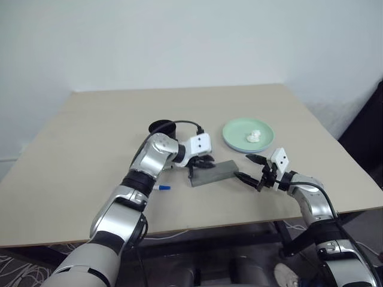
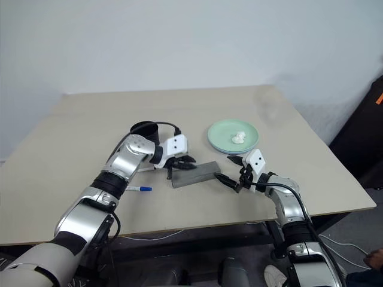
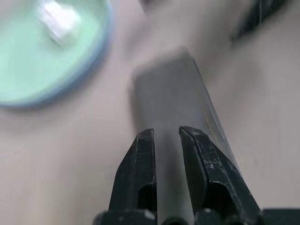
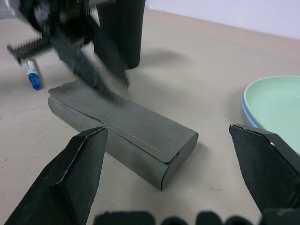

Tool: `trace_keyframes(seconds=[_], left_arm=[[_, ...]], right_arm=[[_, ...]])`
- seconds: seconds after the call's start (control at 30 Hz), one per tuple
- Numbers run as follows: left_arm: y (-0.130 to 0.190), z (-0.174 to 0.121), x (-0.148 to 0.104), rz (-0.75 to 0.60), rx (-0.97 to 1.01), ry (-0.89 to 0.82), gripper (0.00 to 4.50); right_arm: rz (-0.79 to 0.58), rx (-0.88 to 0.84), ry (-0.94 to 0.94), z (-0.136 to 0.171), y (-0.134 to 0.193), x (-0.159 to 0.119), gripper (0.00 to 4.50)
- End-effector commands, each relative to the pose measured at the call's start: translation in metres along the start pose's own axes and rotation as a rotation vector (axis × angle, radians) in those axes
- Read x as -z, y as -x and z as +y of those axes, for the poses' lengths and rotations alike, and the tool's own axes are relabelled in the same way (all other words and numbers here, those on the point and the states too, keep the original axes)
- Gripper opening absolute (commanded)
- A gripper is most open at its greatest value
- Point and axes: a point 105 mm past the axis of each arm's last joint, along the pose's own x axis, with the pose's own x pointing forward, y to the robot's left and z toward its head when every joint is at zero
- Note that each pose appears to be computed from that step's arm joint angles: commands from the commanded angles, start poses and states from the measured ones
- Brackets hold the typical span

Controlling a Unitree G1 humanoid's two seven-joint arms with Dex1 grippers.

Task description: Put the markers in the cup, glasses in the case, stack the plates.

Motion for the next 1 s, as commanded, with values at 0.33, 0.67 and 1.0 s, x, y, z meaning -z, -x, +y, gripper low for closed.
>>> trace_keyframes(seconds=[0.33,0.67,1.0], left_arm=[[0.103,-0.01,0.039,0.171,0.089,0.036,1.26],[0.14,-0.027,0.063,0.351,0.271,0.083,4.46],[0.139,-0.024,0.086,0.519,0.362,0.005,4.46]], right_arm=[[-0.031,-0.008,0.035,-0.002,-0.001,-0.015,4.5],[-0.033,-0.033,0.033,0.0,-0.009,-0.016,4.5],[-0.036,-0.044,0.032,0.004,-0.011,-0.017,4.5]])
